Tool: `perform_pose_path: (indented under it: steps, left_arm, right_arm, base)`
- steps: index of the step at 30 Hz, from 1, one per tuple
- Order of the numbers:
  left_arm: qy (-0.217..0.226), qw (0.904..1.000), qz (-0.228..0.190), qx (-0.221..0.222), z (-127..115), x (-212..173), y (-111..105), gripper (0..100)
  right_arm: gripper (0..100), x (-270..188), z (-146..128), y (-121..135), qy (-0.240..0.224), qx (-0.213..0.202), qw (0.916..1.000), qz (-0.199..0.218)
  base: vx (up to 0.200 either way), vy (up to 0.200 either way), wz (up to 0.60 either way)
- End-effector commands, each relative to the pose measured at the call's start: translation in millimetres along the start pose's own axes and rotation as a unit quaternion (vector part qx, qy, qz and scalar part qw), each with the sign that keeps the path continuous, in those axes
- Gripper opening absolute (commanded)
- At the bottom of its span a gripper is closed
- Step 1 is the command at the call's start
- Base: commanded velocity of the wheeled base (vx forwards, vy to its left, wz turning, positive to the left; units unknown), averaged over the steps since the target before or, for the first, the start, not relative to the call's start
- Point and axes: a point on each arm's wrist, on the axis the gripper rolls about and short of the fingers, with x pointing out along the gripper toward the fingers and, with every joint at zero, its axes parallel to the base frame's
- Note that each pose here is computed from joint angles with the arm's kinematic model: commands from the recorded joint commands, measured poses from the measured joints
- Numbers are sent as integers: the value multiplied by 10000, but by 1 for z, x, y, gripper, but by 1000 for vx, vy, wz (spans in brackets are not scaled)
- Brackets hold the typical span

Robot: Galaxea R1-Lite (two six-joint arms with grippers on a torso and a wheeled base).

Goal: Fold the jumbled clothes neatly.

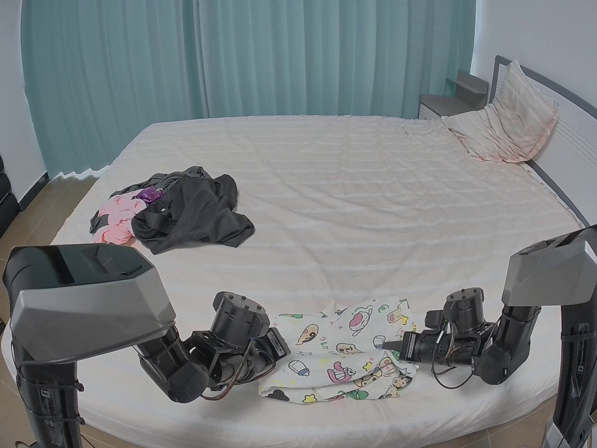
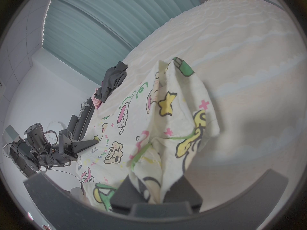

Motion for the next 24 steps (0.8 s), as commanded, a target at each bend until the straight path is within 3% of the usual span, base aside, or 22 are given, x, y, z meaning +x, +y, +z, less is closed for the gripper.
perform_pose_path:
  steps: [1,12,24]
  left_arm:
    - [1,10000,18,-7,0,-3,1,0]
    - [-18,10000,21,-15,2,-8,2,0]
    - [7,10000,-12,-31,1,-13,4,0]
  right_arm:
    - [0,-1,0,2,-3,-21,10000,25]
    - [0,0,-2,3,28,-34,10000,34]
    - [0,-2,-2,4,23,-41,10000,28]
  base:
    - [0,200,0]
    - [0,200,0]
    - [0,0,0]
